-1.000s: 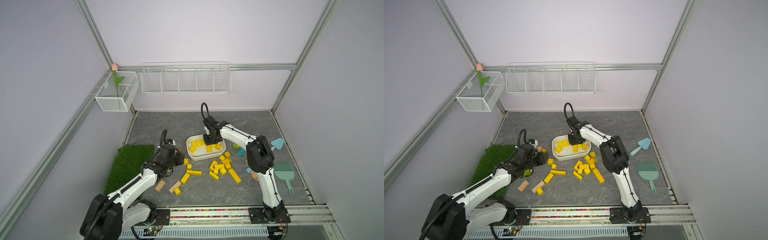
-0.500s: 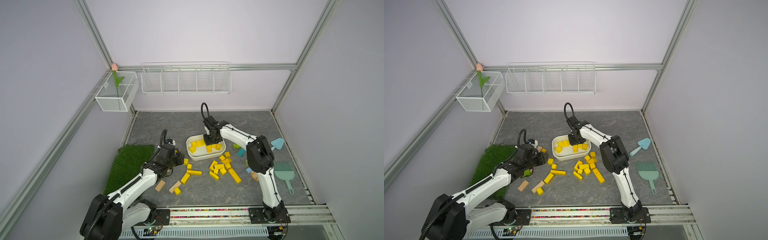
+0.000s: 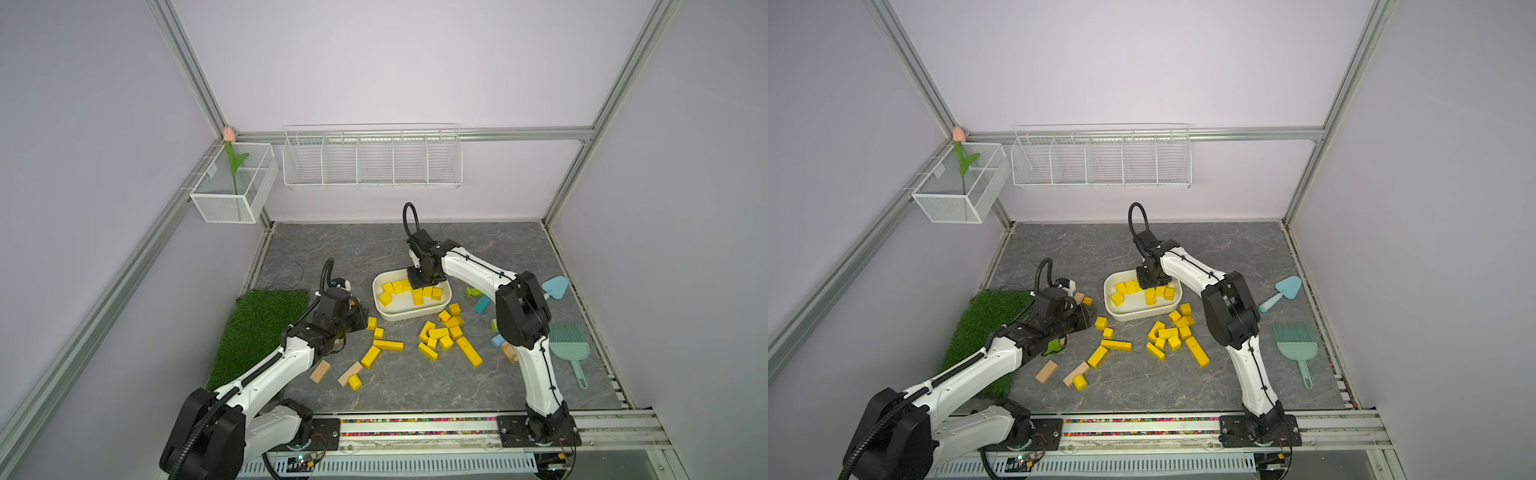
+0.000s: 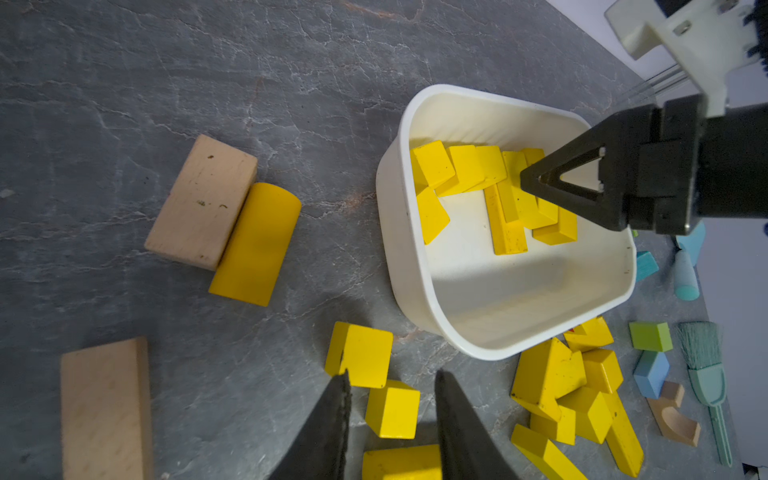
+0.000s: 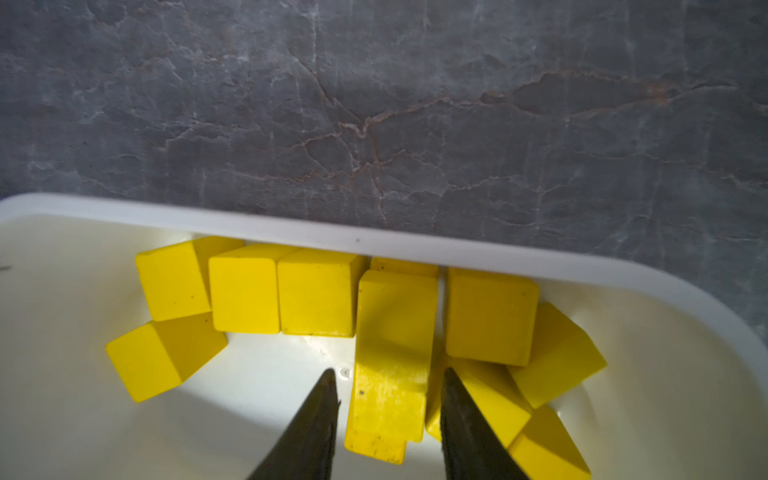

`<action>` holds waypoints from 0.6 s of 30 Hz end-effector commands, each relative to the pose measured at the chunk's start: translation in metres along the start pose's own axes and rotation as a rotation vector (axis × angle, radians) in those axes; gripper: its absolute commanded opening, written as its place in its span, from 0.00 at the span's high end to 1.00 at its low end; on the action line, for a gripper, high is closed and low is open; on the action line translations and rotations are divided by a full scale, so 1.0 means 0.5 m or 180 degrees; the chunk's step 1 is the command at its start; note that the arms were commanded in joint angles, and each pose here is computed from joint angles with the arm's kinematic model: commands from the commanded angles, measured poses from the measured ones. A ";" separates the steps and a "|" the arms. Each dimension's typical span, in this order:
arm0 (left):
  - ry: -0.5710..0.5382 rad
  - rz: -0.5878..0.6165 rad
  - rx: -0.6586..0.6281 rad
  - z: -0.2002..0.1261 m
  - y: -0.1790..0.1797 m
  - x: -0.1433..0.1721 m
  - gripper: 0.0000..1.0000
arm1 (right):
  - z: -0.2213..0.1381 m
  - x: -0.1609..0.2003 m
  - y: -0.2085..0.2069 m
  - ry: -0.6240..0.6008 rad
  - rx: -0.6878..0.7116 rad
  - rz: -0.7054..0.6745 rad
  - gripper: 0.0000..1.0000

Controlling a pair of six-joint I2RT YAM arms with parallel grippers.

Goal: Pick out the yellow building blocks
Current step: Place the building block in the storage box, then pick up the building block from the center of the board.

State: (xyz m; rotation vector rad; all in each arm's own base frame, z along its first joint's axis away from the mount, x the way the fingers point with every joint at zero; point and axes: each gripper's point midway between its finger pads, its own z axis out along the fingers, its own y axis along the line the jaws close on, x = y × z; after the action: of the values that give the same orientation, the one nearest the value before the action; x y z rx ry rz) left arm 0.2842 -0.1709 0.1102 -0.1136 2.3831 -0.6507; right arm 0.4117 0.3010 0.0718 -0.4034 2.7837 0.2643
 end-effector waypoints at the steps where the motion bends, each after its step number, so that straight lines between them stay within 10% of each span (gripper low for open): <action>1: -0.0064 -0.0054 -0.0003 -0.004 0.001 -0.011 0.63 | -0.096 -0.004 0.020 -0.0201 -0.0147 -0.0005 0.58; 18: -0.0045 -0.0168 -0.0234 -0.006 0.024 -0.011 0.59 | -0.217 0.199 -0.053 -0.0327 -0.0170 0.0228 0.58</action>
State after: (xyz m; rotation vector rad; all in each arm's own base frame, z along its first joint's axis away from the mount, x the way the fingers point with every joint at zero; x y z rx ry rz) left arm 0.2831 -0.1664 0.1066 -0.1495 2.3984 -0.6310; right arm 0.3125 0.2331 0.1399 -0.3478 2.6983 0.3402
